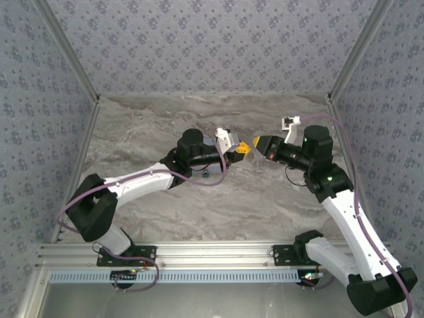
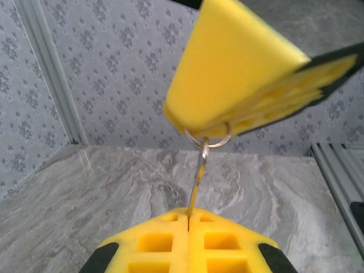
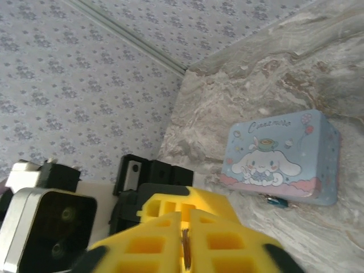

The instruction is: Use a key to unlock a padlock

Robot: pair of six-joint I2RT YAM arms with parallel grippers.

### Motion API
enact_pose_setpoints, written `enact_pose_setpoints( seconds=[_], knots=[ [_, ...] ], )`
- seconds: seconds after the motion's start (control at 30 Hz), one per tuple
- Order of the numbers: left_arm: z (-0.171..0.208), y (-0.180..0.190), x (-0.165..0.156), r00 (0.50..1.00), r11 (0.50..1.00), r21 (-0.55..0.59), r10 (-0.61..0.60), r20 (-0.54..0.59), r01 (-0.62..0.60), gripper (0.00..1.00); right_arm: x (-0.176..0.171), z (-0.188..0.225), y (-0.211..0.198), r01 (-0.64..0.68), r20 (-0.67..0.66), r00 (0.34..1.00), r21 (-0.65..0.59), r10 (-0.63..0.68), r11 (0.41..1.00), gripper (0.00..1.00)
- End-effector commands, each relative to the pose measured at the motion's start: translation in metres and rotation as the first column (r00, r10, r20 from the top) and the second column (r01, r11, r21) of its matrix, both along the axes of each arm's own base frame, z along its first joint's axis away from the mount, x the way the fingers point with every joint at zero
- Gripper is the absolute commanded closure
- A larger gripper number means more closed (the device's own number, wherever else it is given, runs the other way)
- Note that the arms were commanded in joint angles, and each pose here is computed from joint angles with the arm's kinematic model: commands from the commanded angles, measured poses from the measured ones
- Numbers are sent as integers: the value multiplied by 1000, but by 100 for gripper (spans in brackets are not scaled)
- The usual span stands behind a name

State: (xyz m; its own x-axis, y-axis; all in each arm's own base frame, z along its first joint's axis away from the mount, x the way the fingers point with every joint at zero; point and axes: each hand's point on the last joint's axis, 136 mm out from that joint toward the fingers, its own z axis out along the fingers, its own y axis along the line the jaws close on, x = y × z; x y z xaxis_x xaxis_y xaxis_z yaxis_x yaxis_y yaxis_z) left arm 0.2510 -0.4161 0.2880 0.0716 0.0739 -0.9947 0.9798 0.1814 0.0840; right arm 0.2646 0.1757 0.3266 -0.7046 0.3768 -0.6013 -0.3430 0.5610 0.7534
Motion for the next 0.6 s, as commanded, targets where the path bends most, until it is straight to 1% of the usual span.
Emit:
enact_pose_setpoints(
  seconds=[0.0,0.1,0.17,0.2,0.27,0.3,0.33,0.4,0.57],
  knots=[
    [12,8,-13,996,996,89,-38,79,31,100,-9,1,-8,-40,87,995,-95,48,995,73],
    [0,18,-20,995,977,207,-59,84,40,100,-18,3,-13,-79,165,980,-190,111,979,59],
    [-7,26,-23,994,964,265,-61,92,34,100,-22,7,-16,-84,232,961,-271,150,959,56],
    [-10,30,-25,993,956,291,-62,103,30,100,-22,10,-20,-66,267,951,-314,154,947,54],
    [-15,38,-27,992,940,340,-68,110,26,100,-24,14,-23,-52,329,926,-374,185,926,45],
    [-17,41,-29,991,930,366,-74,111,28,100,-28,15,-20,-68,364,903,-406,230,911,42],
    [-20,45,-31,991,919,393,-80,108,31,100,-35,15,-14,-107,406,861,-445,307,889,40],
    [-23,50,-33,991,898,439,-87,101,35,100,-46,7,-5,-160,449,783,-524,431,836,33],
    [-33,62,-32,991,848,530,-87,102,20,100,-49,-22,6,-158,438,695,-681,570,715,32]
  ],
)
